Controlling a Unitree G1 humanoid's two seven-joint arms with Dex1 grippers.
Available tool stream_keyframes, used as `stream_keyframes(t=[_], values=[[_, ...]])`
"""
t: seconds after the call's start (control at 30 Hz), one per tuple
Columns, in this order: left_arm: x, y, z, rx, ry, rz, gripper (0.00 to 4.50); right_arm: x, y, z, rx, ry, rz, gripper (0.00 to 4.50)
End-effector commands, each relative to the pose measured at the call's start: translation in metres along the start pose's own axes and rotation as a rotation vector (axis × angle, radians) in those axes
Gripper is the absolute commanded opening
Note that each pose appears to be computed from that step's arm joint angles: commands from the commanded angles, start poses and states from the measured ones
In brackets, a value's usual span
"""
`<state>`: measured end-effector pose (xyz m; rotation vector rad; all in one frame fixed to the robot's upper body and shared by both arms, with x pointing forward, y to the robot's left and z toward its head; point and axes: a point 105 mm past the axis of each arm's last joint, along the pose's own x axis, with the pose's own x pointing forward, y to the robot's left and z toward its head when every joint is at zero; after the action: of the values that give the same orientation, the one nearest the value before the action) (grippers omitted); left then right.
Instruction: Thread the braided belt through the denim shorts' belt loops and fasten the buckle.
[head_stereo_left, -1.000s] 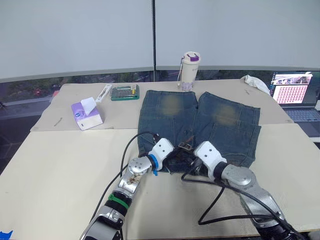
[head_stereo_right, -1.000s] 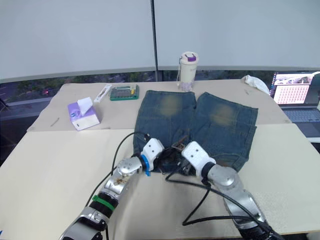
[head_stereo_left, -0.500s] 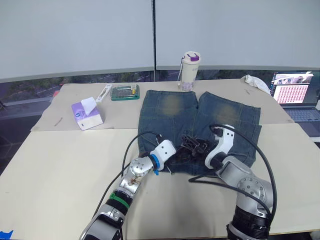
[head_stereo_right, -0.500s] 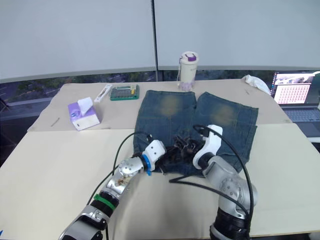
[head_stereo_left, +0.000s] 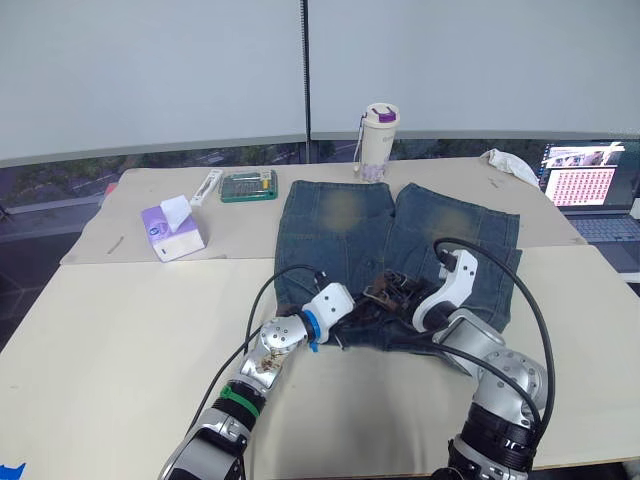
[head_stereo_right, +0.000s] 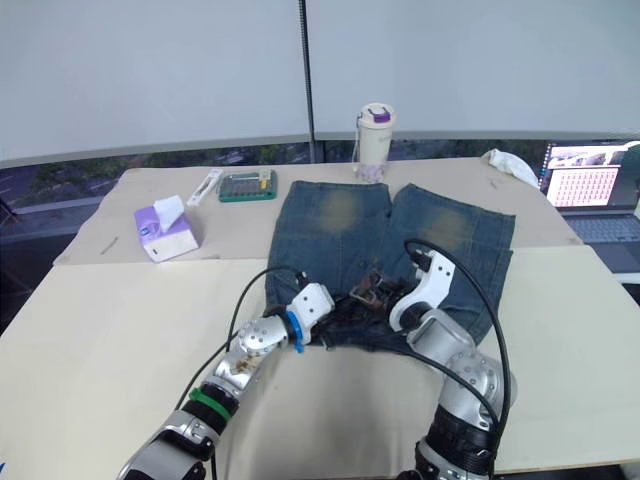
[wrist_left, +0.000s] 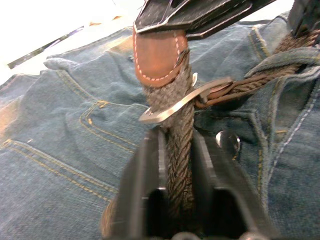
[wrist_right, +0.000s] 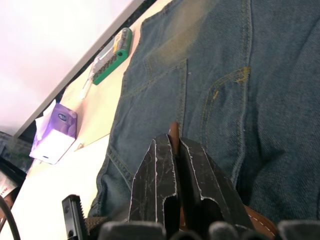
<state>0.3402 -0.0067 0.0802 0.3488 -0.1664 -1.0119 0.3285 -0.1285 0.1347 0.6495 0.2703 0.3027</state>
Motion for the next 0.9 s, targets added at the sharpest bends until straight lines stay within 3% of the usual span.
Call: stream_keyframes(t=[0.03, 0.23, 0.33, 0.47, 0.67, 0.8, 0.9], values=[[-0.003, 0.002, 0.002, 0.033, -0.007, 0.006, 2.34, -0.011, -0.002, 0.011, -0.012, -0.034, 0.011, 0.00], [-0.016, 0.004, -0.016, 0.021, 0.045, 0.010, 4.41, -0.033, -0.021, 0.037, -0.056, -0.070, -0.004, 0.00], [-0.020, 0.006, -0.018, 0.025, 0.051, 0.011, 4.46, -0.039, -0.021, 0.048, -0.037, -0.099, 0.006, 0.00], [-0.023, 0.008, -0.009, 0.014, -0.006, 0.007, 4.46, -0.038, 0.001, 0.067, 0.037, -0.190, 0.098, 0.00], [-0.025, 0.020, 0.055, 0.028, -0.295, 0.017, 4.46, -0.028, 0.051, 0.083, 0.144, -0.248, 0.252, 0.00], [-0.015, 0.032, 0.084, 0.009, -0.384, 0.062, 4.46, -0.020, 0.063, 0.072, 0.142, -0.191, 0.265, 0.00], [-0.004, 0.035, 0.092, -0.001, -0.389, 0.090, 4.46, -0.015, 0.068, 0.064, 0.146, -0.163, 0.269, 0.00]])
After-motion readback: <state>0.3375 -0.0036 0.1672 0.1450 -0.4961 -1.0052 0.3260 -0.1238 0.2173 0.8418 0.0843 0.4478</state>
